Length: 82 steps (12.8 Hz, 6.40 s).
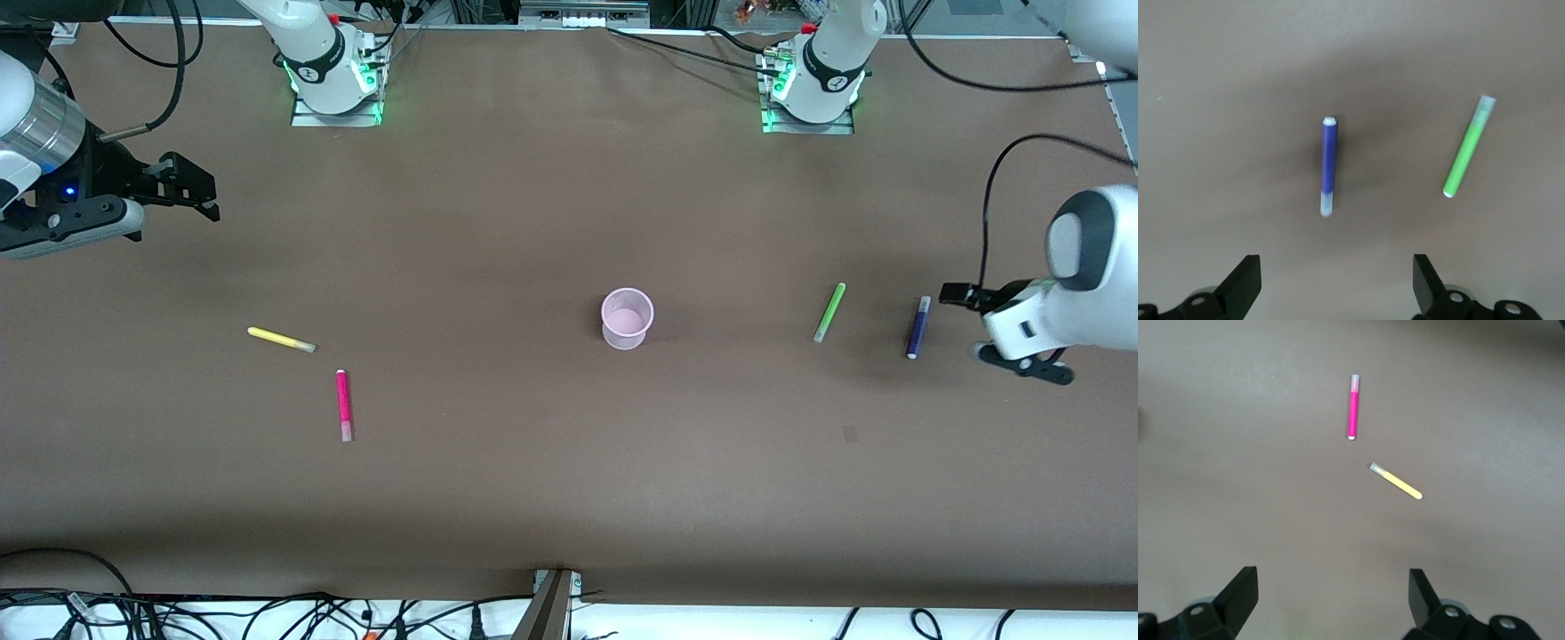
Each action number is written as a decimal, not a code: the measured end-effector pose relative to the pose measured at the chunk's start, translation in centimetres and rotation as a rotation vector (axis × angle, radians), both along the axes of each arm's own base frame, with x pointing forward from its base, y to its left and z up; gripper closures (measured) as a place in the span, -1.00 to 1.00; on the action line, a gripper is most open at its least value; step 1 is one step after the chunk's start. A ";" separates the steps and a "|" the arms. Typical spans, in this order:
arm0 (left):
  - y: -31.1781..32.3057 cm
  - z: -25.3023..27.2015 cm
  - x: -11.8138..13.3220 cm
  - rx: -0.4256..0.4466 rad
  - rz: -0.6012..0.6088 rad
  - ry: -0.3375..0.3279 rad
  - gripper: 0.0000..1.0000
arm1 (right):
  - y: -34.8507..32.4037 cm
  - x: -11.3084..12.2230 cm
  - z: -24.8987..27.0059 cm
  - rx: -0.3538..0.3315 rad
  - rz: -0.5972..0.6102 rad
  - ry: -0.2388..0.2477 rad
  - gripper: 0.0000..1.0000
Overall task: Organize pens into pink holder with both arms
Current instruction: 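Grasp the blue pen with the left gripper while the right gripper advances, then lift the blue pen toward the holder while the right gripper grasps the marker, then release the blue pen into the holder while the right gripper lifts the marker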
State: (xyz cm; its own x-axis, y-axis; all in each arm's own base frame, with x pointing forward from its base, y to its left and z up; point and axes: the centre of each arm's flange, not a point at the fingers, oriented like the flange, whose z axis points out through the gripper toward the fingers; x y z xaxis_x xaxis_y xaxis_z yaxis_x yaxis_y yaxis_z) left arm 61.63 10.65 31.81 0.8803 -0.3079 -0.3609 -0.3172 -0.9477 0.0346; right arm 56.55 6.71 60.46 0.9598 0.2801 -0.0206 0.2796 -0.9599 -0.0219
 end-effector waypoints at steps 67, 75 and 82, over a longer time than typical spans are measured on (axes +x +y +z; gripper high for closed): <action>-45.5 -5.1 -3.1 -0.920 -0.728 -0.572 -0.36 | 3.2 8.8 -40.4 0.031 -0.161 0.046 -0.76; -43.6 3.8 -4.1 -0.878 -0.426 -0.344 -1.00 | 2.4 9.0 -42.6 0.038 -0.155 0.025 0.06; -31.7 15.6 -1.6 -0.235 -0.303 -0.117 -1.00 | 2.3 9.1 -42.4 0.037 -0.150 0.021 0.65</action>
State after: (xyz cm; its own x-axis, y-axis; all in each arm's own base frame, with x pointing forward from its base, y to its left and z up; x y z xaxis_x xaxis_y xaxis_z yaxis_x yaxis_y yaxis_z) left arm 60.06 -21.06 47.43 0.7683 -0.6217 -0.1523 -0.5956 -0.7815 0.1858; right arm 65.63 8.98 18.06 0.9904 0.1344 -0.0338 0.1321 -0.9893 -0.0621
